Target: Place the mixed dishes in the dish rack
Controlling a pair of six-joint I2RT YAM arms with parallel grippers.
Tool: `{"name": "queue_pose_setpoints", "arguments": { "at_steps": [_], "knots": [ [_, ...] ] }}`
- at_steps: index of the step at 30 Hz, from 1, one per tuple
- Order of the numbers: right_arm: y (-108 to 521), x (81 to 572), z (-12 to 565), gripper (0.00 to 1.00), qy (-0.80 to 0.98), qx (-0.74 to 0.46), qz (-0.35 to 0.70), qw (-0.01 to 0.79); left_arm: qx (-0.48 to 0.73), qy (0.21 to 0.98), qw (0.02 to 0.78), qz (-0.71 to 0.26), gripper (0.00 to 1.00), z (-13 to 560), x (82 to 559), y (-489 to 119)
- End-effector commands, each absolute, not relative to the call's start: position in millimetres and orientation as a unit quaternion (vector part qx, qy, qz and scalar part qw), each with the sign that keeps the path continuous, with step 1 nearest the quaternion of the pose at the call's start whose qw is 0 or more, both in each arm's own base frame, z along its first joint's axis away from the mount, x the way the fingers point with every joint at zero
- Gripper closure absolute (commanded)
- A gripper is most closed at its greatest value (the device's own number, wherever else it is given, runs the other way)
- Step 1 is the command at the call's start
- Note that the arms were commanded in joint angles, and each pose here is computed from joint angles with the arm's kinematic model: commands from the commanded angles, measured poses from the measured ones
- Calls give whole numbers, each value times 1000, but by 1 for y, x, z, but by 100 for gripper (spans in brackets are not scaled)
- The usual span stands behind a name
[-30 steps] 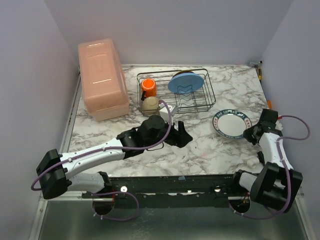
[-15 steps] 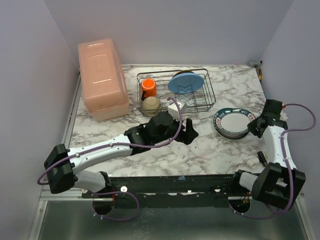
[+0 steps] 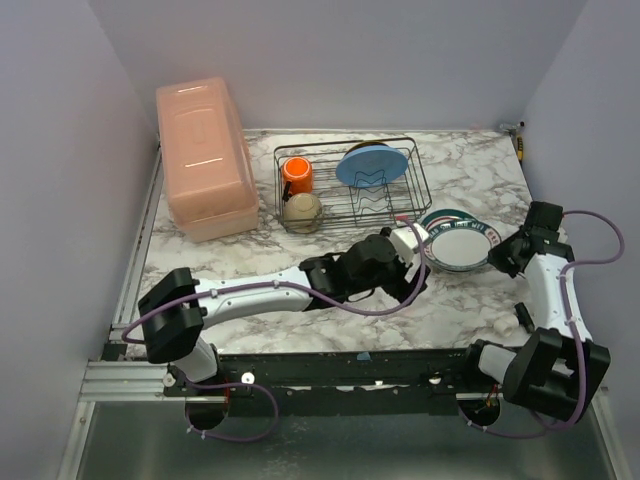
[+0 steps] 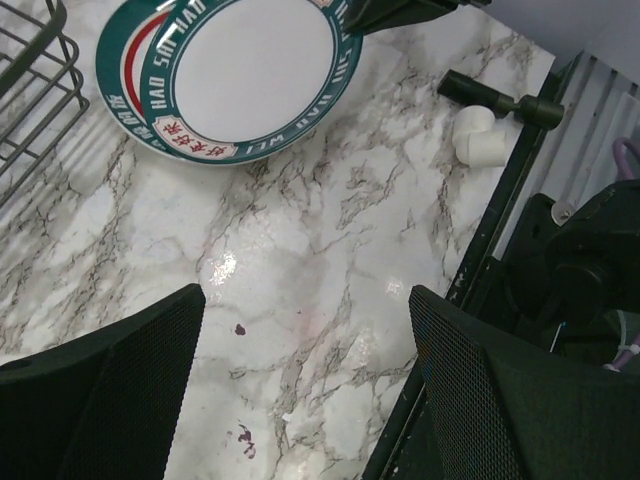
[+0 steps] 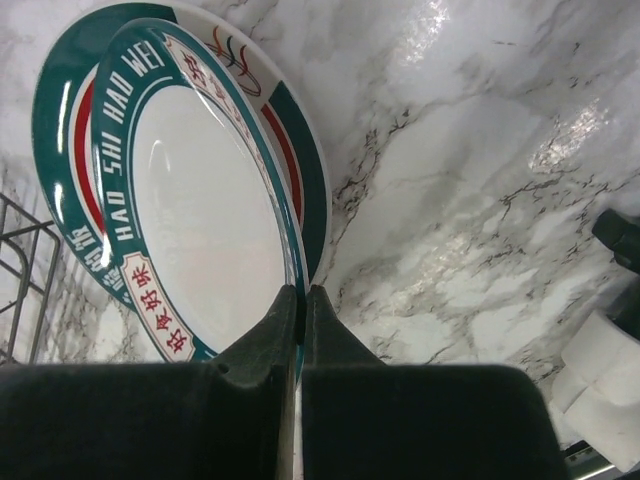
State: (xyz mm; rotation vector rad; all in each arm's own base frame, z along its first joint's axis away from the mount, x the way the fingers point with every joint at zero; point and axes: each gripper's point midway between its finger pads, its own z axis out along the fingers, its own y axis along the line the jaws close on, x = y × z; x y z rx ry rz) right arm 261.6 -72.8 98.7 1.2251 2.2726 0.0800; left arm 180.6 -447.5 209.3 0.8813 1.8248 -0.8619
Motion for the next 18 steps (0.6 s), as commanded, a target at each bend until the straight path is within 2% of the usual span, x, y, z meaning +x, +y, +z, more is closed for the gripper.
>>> {"name": "queue_pose_setpoints", "arguments": {
  "at_steps": [1,6,11,18],
  "knots": [
    [-58,260,115,100,835,453,69,305,338,770,423,-338,17,201,183,-452],
    [-37,251,118,100,824,462,121,306,229,812,312,-436,18,210,165,-461],
    [-22,239,111,100,821,466,148,296,124,797,182,-563,23,219,162,-473],
    [-15,229,103,100,829,458,153,283,19,821,89,-564,28,162,184,-489]
  ]
}}
